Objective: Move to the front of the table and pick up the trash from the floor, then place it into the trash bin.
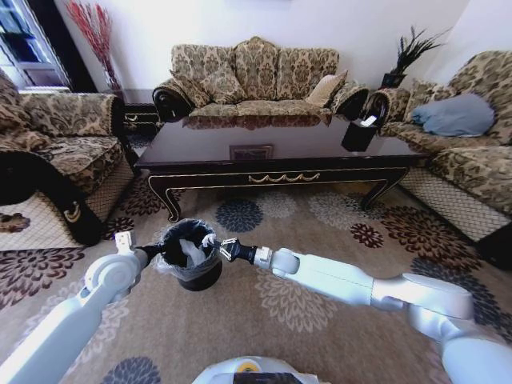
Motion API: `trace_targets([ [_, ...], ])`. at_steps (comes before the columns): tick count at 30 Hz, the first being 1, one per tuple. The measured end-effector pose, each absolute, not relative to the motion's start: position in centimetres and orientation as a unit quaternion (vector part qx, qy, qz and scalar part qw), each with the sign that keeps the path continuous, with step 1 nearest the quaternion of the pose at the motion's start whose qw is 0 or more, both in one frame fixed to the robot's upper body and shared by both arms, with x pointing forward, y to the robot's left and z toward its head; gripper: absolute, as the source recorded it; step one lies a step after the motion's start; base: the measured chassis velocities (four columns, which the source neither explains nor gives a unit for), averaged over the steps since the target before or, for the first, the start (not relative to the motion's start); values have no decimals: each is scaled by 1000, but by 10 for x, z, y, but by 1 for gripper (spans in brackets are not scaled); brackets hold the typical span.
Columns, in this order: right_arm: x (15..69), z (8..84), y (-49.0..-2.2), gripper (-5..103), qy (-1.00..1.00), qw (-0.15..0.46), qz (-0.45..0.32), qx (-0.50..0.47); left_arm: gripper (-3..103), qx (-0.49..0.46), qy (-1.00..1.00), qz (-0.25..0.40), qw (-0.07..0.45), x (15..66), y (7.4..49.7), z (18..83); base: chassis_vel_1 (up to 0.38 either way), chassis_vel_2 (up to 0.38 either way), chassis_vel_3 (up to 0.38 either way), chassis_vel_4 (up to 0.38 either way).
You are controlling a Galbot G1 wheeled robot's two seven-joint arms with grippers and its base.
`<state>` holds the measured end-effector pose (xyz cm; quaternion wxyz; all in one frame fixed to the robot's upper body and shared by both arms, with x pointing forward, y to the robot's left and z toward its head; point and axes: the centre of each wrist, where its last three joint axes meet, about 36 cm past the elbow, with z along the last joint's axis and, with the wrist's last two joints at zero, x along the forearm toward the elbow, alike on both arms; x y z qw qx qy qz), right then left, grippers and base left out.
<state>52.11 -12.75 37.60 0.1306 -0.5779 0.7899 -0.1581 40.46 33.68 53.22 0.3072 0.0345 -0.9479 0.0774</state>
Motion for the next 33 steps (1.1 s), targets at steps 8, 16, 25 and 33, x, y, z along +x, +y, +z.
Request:
trace_targets([
  [8,525,386,-128,42,790,138,-159,-576,4,33,-948,77,307,403,336,532,0,0,0,0],
  [16,534,400,-145,70,830,153,-139,-518,4,43,-945,79,314,394,337,524,0,0,0,0],
  [25,545,413,-214,99,911,133,-96,-377,4,51,-940,86,325,380,335,516,0,0,0,0],
  [33,510,400,-282,100,974,77,-79,-198,4,89,-925,96,356,364,334,488,0,0,0,0],
])
